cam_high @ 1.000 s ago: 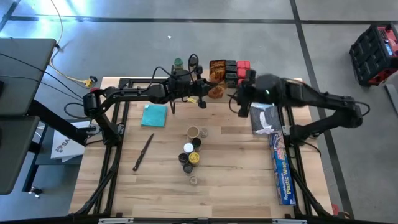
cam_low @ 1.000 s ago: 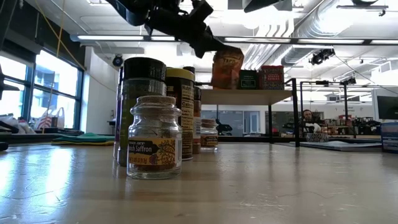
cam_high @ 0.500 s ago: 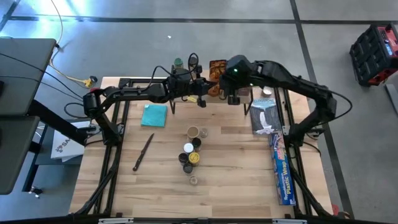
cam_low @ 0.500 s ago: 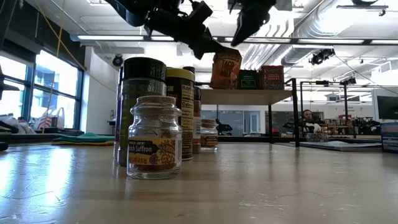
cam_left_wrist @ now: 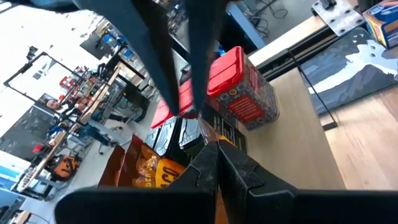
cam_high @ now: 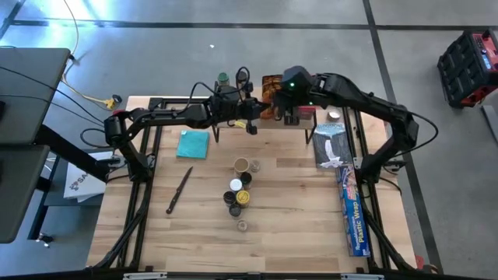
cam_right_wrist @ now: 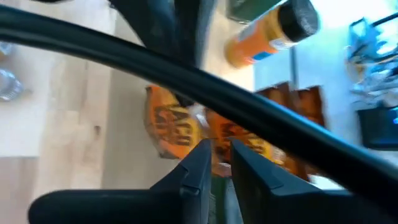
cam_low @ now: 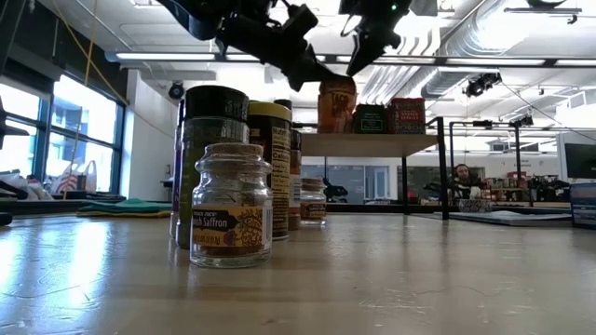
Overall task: Shelf spices
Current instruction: Put the orange seasoning pack on the shelf
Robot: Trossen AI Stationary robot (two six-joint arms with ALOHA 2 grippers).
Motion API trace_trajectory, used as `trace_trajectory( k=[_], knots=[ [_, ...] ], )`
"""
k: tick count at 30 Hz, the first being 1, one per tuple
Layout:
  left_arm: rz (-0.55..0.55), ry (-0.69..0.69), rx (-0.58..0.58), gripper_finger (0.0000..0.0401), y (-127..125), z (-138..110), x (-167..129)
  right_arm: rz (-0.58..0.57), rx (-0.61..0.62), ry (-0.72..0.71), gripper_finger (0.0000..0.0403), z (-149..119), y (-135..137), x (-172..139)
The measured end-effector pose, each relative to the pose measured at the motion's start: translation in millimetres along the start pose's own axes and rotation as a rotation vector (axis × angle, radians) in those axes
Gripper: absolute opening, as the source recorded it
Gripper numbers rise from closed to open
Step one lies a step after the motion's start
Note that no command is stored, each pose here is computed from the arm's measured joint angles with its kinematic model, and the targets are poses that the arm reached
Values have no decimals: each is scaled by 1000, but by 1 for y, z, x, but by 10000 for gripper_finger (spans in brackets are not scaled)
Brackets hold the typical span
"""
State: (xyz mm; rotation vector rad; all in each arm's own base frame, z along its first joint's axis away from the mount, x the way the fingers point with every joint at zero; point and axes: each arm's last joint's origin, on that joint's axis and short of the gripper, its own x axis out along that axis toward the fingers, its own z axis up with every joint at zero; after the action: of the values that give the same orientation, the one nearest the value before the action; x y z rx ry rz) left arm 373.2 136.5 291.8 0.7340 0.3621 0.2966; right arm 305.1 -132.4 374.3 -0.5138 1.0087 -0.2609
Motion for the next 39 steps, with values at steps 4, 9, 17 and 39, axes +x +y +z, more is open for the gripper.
trace_trajectory(
  k=[4,9,17,39],
  knots=[
    [-1,0,9,1,0,0,0,-31,-89,-3,62,3,3,-6],
    [-1,0,10,0,0,0,0,-3,-131,-1,117,5,5,2],
    [0,1,10,0,0,0,0,-12,-173,77,159,5,7,24],
    [126,142,16,129,2,12,-15,-102,-214,141,2,5,3,29]
  ],
)
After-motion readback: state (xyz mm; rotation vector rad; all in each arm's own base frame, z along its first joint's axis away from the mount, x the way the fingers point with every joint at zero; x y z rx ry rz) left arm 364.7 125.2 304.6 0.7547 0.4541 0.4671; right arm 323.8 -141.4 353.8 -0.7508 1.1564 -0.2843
